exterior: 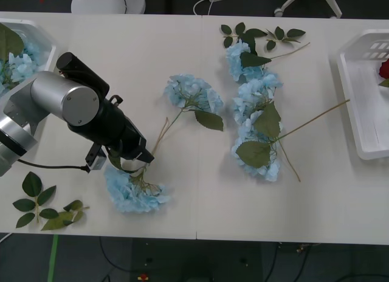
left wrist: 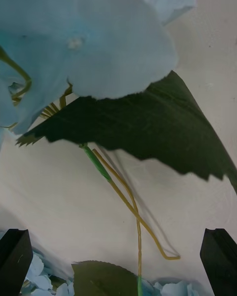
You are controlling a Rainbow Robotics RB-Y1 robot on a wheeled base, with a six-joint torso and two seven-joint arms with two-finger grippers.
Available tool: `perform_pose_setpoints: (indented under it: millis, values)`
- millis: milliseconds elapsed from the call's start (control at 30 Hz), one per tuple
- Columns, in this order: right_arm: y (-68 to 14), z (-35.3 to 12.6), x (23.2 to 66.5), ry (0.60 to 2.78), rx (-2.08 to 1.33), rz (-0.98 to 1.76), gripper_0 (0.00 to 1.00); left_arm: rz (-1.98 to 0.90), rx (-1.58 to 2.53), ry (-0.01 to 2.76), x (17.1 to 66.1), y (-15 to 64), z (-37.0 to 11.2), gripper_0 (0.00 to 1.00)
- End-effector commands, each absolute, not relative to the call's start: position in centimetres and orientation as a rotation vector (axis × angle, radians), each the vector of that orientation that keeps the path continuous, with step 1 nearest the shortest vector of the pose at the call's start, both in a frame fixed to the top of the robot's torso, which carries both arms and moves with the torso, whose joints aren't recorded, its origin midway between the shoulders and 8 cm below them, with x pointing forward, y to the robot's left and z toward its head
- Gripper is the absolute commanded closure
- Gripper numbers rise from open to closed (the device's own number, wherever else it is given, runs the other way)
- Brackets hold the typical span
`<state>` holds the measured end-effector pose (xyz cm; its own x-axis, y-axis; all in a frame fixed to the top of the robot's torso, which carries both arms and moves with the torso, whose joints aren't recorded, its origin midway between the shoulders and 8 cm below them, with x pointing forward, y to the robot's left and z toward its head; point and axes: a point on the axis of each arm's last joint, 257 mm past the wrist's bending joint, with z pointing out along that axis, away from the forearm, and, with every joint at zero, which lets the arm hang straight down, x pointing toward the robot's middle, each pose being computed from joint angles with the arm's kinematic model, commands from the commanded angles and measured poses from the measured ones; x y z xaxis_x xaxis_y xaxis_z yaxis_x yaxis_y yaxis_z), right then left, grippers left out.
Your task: Place the red flowers into the right box and the blue flowers into the left box. If a person shows an open palm, hand one flower to the person first, then continue sorting.
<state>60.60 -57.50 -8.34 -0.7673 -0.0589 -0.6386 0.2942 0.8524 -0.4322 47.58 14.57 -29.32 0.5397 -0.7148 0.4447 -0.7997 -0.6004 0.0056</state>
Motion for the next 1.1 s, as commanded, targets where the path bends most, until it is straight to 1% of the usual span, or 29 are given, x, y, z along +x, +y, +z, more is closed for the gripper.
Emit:
perform_pose_setpoints:
  millis: [33,267,500,567,667,767,800,867,900,967,1000,1100]
  values:
    - [-56.9,-6.4,63.3,2.272,0.089,-0.703,1.00,0.648,2.487,-1.397,48.4,12.0,-28.2,0.00]
    - [-57.8,-9.1,64.1,2.240,0.064,-0.737,1.00,0.669,2.484,-1.429,48.3,9.7,-29.2,0.00]
    - [-58.9,-11.3,63.6,2.257,0.052,-0.758,1.00,0.665,2.541,-1.469,47.8,9.4,-32.1,0.00]
    - [-58.9,-11.5,63.5,2.262,0.058,-0.752,0.92,0.663,2.555,-1.475,47.7,9.6,-32.7,0.00]
    - [-59.0,-11.7,63.4,2.269,0.069,-0.744,0.73,0.652,2.582,-1.487,47.4,10.2,-33.8,0.00]
    - [-59.4,-11.9,63.1,2.274,0.084,-0.746,0.59,0.630,2.591,-1.494,46.8,10.8,-34.8,0.00]
    - [-59.5,-11.9,63.0,2.275,0.086,-0.745,0.56,0.626,2.592,-1.495,46.6,10.9,-35.1,0.00]
    - [-60.1,-11.7,62.7,2.275,0.096,-0.751,0.47,0.609,2.597,-1.500,46.0,11.2,-35.8,0.00]
    - [-60.2,-11.5,62.7,2.273,0.101,-0.748,0.45,0.611,2.598,-1.504,46.0,11.2,-35.9,0.00]
    - [-60.4,-11.4,62.5,2.274,0.131,-0.713,0.37,0.621,2.614,-1.523,45.8,11.5,-36.3,0.00]
    - [-60.4,-11.4,62.5,2.275,0.138,-0.698,0.36,0.622,2.618,-1.529,45.6,11.5,-36.5,0.00]
    - [-60.3,-11.1,62.5,2.274,0.165,-0.639,0.27,0.635,2.635,-1.546,45.2,11.9,-37.4,0.00]
